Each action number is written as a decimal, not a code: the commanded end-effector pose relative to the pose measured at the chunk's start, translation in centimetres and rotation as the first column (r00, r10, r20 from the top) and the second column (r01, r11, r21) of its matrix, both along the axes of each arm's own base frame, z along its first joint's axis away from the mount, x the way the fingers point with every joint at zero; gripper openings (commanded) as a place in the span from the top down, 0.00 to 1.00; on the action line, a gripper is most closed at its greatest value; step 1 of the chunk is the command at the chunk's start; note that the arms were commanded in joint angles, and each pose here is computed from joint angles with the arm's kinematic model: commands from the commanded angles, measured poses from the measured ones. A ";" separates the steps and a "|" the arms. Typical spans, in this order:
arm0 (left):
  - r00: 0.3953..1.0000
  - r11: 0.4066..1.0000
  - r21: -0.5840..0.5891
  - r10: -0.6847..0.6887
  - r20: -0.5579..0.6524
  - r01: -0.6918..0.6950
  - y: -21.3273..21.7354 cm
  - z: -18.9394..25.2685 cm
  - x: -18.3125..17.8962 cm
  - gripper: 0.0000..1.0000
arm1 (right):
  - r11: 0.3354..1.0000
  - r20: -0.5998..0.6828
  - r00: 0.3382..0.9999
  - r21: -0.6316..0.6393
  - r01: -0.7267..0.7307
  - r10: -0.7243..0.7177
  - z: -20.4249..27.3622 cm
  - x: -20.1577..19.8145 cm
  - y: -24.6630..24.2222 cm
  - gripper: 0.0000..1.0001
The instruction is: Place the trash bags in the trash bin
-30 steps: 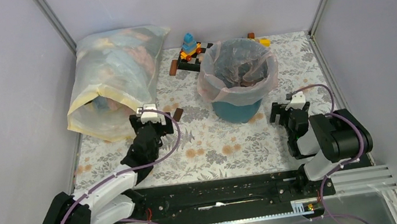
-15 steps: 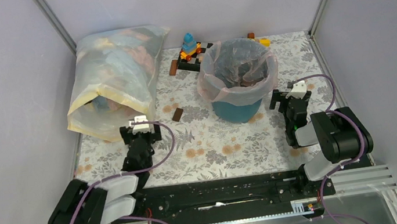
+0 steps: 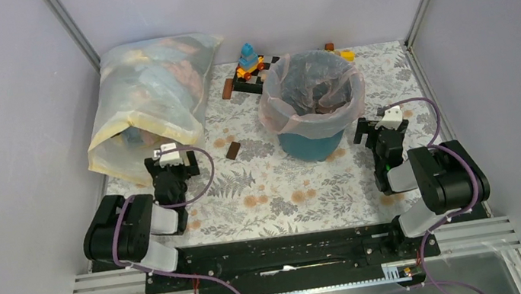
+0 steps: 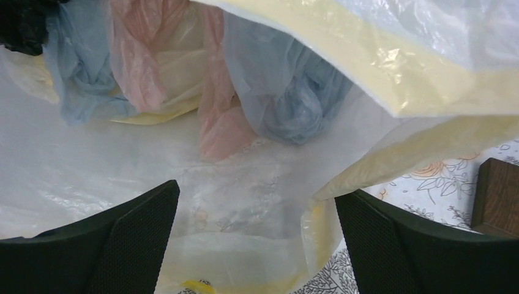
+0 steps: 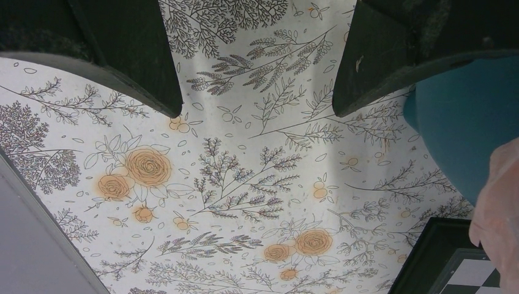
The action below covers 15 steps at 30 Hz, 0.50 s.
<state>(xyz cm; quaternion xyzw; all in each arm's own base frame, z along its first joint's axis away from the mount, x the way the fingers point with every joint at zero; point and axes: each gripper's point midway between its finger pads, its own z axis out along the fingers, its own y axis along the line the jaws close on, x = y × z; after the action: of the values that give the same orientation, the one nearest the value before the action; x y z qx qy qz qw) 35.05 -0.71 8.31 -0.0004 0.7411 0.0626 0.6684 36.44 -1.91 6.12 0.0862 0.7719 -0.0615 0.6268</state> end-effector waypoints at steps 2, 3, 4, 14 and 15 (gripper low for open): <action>0.994 0.995 -0.079 -0.052 0.097 0.059 -1.1 2.5 1.3 0.01 | 1.000 0.049 0.998 -0.001 0.030 -0.030 1.3 0.4 -0.5 0.00; 0.995 0.995 -0.076 -0.050 0.087 0.056 -1.1 2.3 1.4 0.01 | 1.000 0.051 0.998 -0.001 0.030 -0.029 1.3 0.4 -0.5 0.00; 0.995 0.996 -0.075 -0.047 0.087 0.054 -1.0 2.3 1.6 0.01 | 1.000 0.049 0.998 -0.002 0.029 -0.029 1.3 0.4 -0.5 0.00; 0.998 0.993 -0.105 -0.041 0.042 0.045 -0.6 1.8 2.7 0.01 | 1.000 0.050 0.998 -0.002 0.030 -0.029 1.3 0.4 -0.5 0.00; 0.998 0.993 -0.107 -0.042 0.040 0.046 -0.6 1.7 2.7 0.01 | 1.000 0.050 0.998 -0.002 0.029 -0.029 1.3 0.4 -0.5 0.00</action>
<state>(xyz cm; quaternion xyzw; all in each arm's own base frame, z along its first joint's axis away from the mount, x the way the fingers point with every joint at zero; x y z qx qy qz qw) 36.90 -0.96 9.02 -0.0194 0.7410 0.0255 0.6707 36.44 -1.91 6.12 0.0862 0.7719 -0.0615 0.6268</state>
